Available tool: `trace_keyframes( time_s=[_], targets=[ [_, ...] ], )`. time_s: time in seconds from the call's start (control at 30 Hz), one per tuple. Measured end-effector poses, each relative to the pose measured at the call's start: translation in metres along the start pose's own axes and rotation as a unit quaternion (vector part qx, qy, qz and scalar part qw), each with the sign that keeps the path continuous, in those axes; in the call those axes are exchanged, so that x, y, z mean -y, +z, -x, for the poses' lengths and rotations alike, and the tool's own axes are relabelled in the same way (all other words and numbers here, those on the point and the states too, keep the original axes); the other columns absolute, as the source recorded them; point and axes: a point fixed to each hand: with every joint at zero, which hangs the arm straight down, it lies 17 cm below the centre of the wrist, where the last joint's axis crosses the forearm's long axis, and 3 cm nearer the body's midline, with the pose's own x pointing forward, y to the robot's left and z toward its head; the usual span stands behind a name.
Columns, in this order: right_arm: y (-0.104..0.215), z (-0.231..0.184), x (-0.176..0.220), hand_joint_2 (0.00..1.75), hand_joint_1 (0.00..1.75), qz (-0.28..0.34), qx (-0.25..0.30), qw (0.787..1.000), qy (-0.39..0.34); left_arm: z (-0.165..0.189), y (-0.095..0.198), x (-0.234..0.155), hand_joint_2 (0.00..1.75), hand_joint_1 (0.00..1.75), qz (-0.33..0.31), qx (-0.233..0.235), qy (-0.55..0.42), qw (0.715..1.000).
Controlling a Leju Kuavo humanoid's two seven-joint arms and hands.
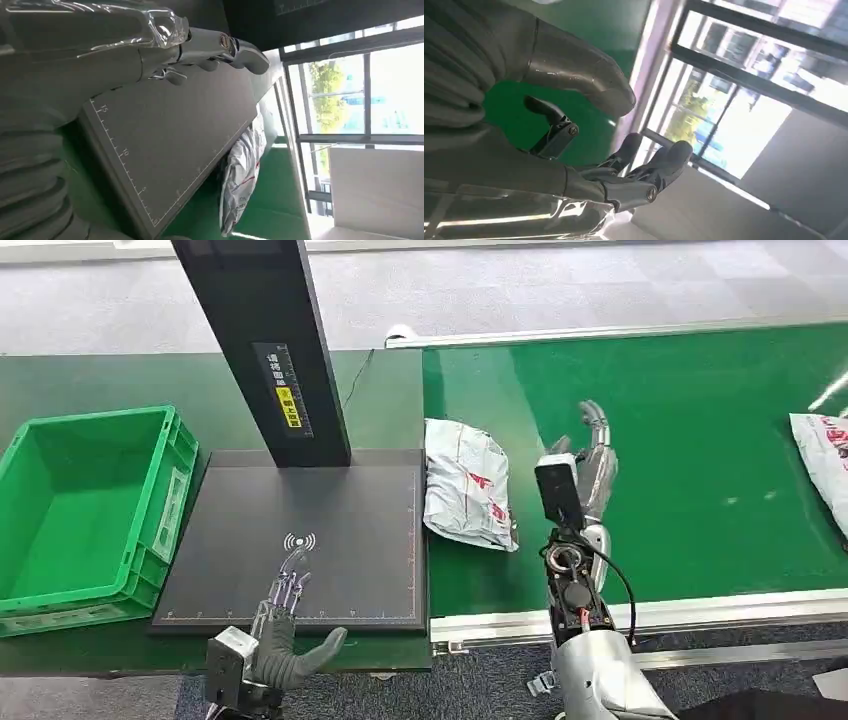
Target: Moved the parcel from conveyor to table for the left to box.
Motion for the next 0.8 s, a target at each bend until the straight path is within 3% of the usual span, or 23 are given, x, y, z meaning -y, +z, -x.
trace_keyframes(
  time_s=[0.4, 0.43, 0.47, 0.53, 0.63, 0.7, 0.8],
  targets=[
    [-0.019, -0.038, 0.017, 1.75, 1.75, 0.036, 0.047, 0.998, -0.015, 0.001, 0.000, 0.001, 1.75, 0.00, 0.001, 0.000, 0.000, 1.000],
    [-0.020, -0.039, 0.018, 1.75, 0.12, 0.037, 0.049, 0.998, -0.017, 0.001, 0.000, 0.001, 1.75, 0.00, 0.001, -0.001, 0.000, 1.000],
    [-0.020, -0.041, 0.017, 1.75, 0.00, 0.037, 0.050, 0.998, -0.018, 0.001, 0.000, 0.001, 1.75, 0.00, 0.001, -0.001, 0.000, 1.000],
    [-0.021, -0.035, 0.003, 1.75, 0.00, 0.005, 0.025, 1.000, -0.004, 0.001, 0.000, 0.001, 1.75, 0.00, 0.001, -0.001, 0.000, 1.000],
    [-0.008, -0.004, -0.043, 1.75, 0.00, -0.102, -0.048, 0.992, 0.059, 0.001, -0.001, 0.001, 1.75, 0.00, 0.003, -0.001, 0.001, 1.000],
    [0.015, 0.022, -0.073, 1.75, 0.00, -0.179, -0.098, 0.974, 0.099, 0.000, -0.004, 0.002, 1.75, 0.00, 0.006, 0.001, 0.003, 1.000],
    [0.072, 0.068, -0.110, 1.75, 0.00, -0.298, -0.175, 0.926, 0.153, 0.001, -0.006, 0.004, 1.75, 0.00, 0.012, -0.001, 0.008, 1.000]
  ],
)
